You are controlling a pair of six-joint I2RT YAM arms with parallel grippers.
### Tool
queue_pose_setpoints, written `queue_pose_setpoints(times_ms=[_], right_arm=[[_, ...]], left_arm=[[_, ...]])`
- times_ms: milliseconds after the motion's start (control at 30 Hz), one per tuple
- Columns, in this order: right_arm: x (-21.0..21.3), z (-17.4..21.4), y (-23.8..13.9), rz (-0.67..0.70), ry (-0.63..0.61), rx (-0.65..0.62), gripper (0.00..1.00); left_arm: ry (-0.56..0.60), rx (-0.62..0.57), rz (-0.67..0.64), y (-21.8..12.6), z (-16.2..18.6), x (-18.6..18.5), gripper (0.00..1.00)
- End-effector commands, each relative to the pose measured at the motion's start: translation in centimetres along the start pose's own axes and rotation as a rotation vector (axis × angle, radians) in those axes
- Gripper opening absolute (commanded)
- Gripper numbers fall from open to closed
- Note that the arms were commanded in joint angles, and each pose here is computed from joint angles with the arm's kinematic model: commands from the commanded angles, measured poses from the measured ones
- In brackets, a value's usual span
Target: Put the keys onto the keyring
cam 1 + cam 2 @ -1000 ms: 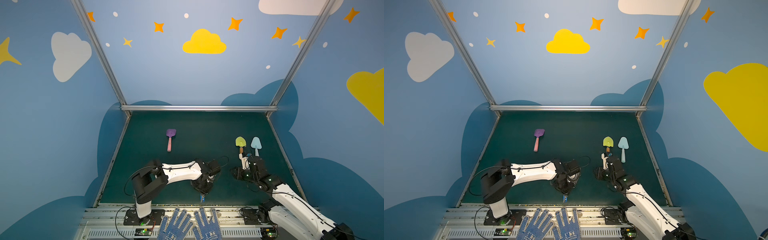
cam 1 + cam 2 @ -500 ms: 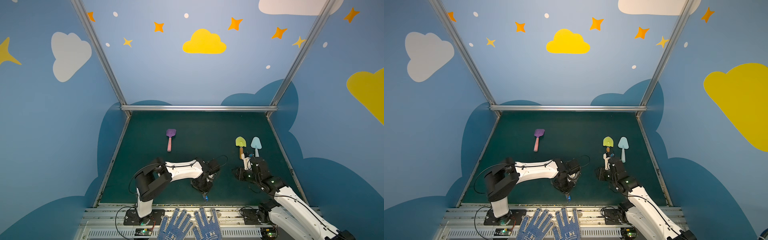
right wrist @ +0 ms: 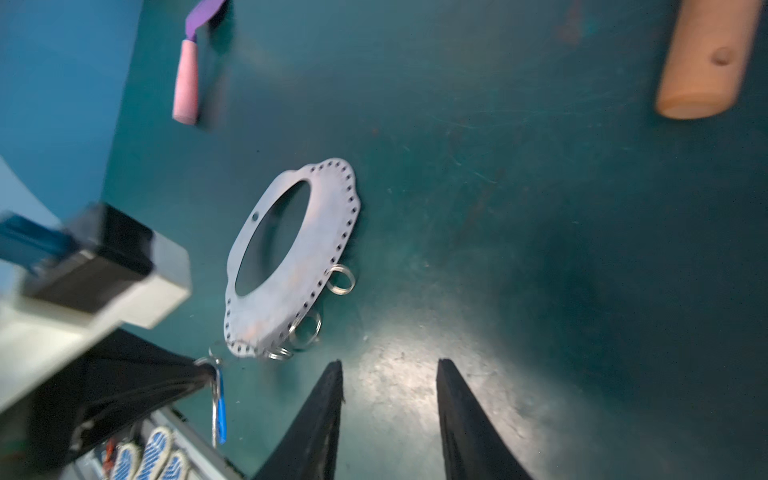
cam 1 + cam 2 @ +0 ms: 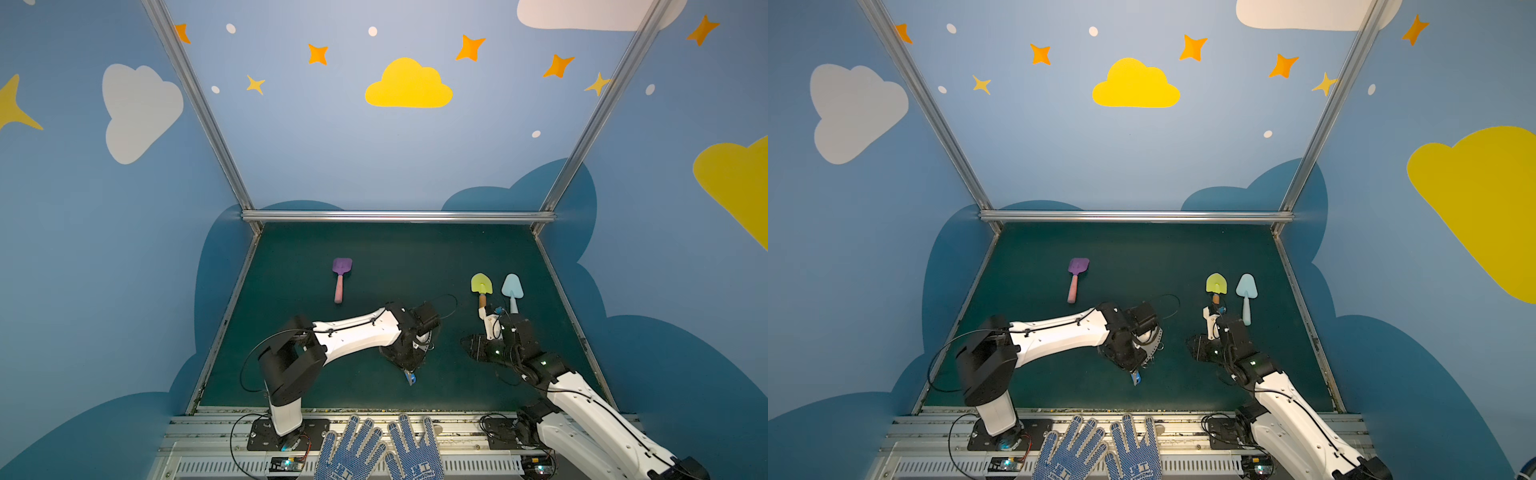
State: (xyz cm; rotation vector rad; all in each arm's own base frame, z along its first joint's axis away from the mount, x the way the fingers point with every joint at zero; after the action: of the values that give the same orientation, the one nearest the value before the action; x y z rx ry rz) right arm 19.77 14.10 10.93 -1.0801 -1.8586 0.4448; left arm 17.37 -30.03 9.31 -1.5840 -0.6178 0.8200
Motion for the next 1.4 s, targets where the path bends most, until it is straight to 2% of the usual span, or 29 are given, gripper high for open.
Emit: queue_pose_setpoints(times_ms=[0, 200, 267, 367, 567, 800, 900, 1000, 1367], right_arm=[[2.3, -0.7, 0.3, -0.150, -0.030, -0.020, 0.37], [6.0, -2.3, -0.1, -0.331, -0.109, -0.081, 0.33], [7.3, -2.8, -0.4, -0.383, -0.153, -0.104, 0.34], [9.0, -3.2, -0.6, -0.420, -0.251, -0.121, 0.40], [11.2, -4.4, 0.0, -0.429, -0.353, -0.148, 0.44], [12.8, -6.4, 0.7, -0.482, -0.386, -0.233, 0.39], [13.5, -7.0, 0.1, -0.499, -0.442, -0.271, 0.39], [13.9, -7.1, 0.1, -0.492, -0.515, -0.282, 0.43], [14.7, -8.1, -0.1, -0.452, -0.714, -0.406, 0.46]], left_arm=[[0.078, -0.040, -0.019, -3.2, -0.8, 1.1, 0.04], [0.147, -0.080, -0.001, -6.3, -2.5, 2.2, 0.04], [0.178, -0.109, 0.008, -7.2, -3.0, 2.0, 0.04], [0.212, -0.154, 0.026, -8.6, -3.8, 2.0, 0.04], [0.222, -0.233, 0.094, -11.0, -5.9, 2.0, 0.04], [0.250, -0.365, 0.106, -13.1, -7.3, 2.6, 0.04], [0.273, -0.400, 0.103, -13.8, -7.3, 2.7, 0.04], [0.240, -0.450, 0.109, -14.5, -7.7, 2.9, 0.04], [0.313, -0.469, 0.197, -15.6, -7.1, 1.8, 0.04]])
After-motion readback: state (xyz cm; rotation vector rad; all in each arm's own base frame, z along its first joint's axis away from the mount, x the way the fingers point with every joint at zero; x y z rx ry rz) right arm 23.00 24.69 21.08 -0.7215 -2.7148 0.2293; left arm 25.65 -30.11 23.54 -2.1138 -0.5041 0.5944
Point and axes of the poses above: each gripper's point midway between its finger pads, its own y axis out along the fingers, its own x axis along the line the jaws close on, z = x × y, the point moved 2 cm from there along -y, back along the fingers, and after that the axes turned 1 degree about y, right-handed, at the moved point
